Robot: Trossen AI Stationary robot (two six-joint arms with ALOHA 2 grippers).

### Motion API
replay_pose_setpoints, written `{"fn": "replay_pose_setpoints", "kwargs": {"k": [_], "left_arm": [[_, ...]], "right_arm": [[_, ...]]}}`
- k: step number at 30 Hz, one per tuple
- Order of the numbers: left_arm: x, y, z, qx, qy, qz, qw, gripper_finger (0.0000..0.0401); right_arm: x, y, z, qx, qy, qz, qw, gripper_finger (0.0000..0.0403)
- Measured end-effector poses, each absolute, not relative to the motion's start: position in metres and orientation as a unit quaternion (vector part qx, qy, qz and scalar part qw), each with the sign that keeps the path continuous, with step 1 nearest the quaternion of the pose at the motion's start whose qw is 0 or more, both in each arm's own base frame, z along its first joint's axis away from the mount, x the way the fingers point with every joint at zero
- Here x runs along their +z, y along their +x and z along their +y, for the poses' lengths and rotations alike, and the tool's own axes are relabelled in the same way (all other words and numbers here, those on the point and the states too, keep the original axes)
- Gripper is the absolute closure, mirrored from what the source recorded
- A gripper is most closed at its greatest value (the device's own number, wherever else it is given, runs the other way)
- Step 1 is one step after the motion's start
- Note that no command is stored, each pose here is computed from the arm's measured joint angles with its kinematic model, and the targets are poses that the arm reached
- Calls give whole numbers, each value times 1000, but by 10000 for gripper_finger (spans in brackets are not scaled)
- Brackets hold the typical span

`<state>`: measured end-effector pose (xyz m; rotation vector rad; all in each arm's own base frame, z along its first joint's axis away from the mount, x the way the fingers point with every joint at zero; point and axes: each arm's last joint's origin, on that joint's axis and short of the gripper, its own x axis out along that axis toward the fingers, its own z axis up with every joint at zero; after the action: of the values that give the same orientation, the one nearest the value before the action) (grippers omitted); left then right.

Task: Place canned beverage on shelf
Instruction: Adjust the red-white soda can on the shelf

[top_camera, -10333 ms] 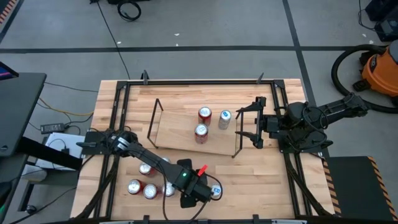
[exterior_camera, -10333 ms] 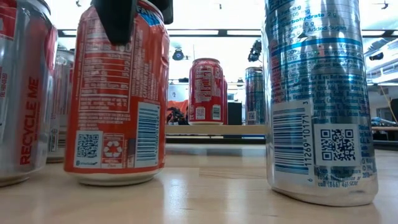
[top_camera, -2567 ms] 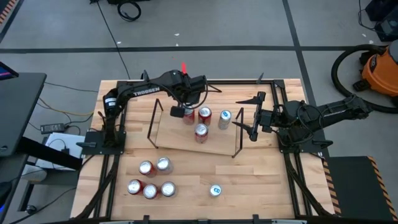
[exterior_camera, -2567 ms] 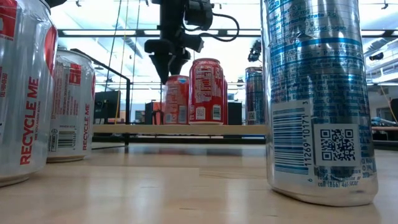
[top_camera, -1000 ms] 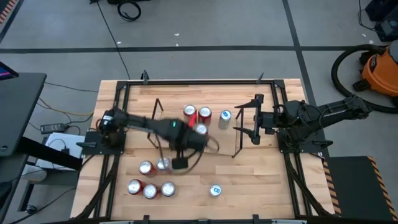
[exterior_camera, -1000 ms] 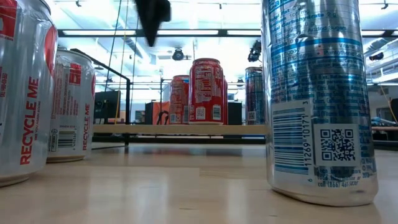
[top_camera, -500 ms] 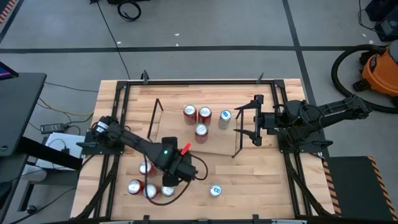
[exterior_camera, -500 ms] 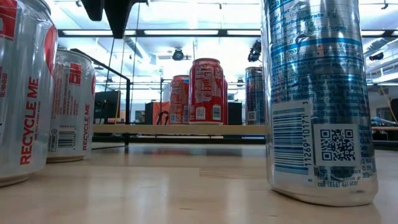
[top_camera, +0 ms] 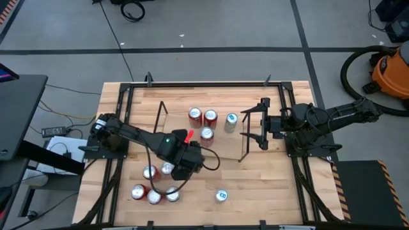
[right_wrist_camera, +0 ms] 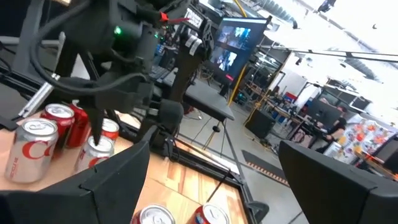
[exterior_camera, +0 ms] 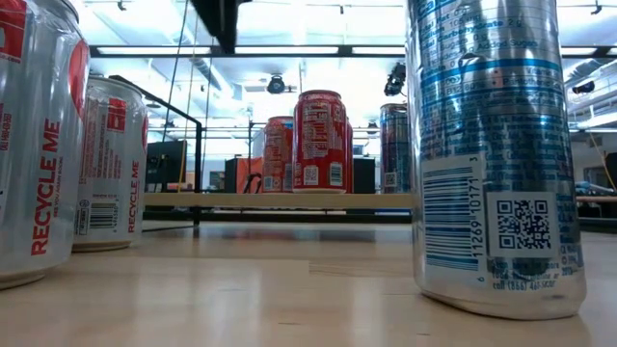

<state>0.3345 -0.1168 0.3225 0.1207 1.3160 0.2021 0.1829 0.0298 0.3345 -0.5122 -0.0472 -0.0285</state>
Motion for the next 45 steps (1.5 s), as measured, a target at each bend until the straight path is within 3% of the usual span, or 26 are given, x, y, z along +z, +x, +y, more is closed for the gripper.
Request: {"fn": "replay_pose_setpoints", "kwargs": {"k": [9,28,33,38,45], "left_arm": [[326,349,-124,49,65,552,830,111],[328,351,-131,55,88,525,845,111],[298,357,-134,35,102,506,856,111],[278,348,-116,34,94,543,834,111],[301,330,-91,52,56,513,855,111]], "right_arm": [[333,183,30,-16,-254,-17,967,34],[333,183,30,-16,-252,-18,967,34],[334,183,30,-16,-252,-19,967,34],[334,183,30,-17,-252,-21,967,34],[334,183,30,-17,-254,-20,967,34]]}}
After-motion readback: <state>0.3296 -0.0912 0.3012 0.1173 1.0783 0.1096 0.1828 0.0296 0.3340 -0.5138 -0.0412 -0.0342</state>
